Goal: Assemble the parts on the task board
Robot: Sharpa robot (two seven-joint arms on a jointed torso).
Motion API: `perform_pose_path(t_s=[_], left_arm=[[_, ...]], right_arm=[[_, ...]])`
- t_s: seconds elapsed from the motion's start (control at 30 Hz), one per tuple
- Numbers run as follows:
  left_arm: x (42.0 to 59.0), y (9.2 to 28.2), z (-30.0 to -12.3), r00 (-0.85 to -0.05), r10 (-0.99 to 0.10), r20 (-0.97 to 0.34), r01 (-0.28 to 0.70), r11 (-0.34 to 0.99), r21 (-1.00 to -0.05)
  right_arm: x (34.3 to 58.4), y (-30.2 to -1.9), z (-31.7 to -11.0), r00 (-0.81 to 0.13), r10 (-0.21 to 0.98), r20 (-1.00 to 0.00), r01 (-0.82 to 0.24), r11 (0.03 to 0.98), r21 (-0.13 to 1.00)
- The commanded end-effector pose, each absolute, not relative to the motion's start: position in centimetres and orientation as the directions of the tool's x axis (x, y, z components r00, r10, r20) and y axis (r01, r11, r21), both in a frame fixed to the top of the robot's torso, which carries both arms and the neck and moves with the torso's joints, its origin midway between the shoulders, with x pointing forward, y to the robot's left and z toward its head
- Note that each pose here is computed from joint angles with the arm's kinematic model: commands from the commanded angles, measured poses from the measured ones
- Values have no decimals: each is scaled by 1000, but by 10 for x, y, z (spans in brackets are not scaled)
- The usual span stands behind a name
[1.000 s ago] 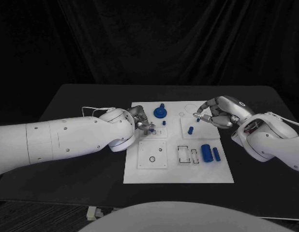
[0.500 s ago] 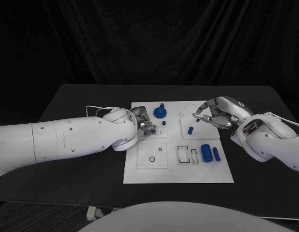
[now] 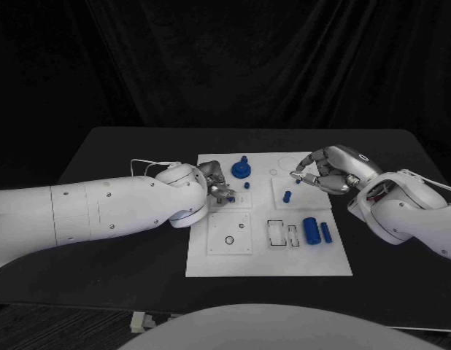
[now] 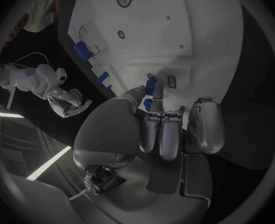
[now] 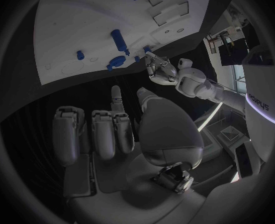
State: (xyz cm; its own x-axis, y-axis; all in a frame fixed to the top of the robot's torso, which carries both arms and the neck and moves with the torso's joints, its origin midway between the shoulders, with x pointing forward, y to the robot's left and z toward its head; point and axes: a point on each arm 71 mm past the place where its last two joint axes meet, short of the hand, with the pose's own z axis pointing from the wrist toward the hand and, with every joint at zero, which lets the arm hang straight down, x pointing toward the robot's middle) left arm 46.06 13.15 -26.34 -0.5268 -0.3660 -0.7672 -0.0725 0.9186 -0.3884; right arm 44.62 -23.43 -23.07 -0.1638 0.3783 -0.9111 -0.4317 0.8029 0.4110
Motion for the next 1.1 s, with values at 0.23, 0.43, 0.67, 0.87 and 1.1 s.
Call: perform_pose_path(t_s=[0.23,0.43,0.67,0.87,1.1], left_arm=[[459,127,-265,-547,-346,-762,-56,924,-379],[459,126,-266,-550,-344,-761,-51,924,-380],[458,125,-266,-555,-339,-760,-48,925,-378],[458,125,-266,-562,-333,-757,-48,927,-372],[458,126,-266,-553,-303,-776,-22,937,-349]], right_arm=[[446,-235,-232,-159,376,-913,-425,808,407],[446,-236,-233,-159,375,-913,-423,810,406],[446,-236,-233,-161,375,-913,-422,810,407],[446,-236,-234,-162,374,-913,-421,811,407],[445,-236,-235,-165,374,-913,-419,811,408]])
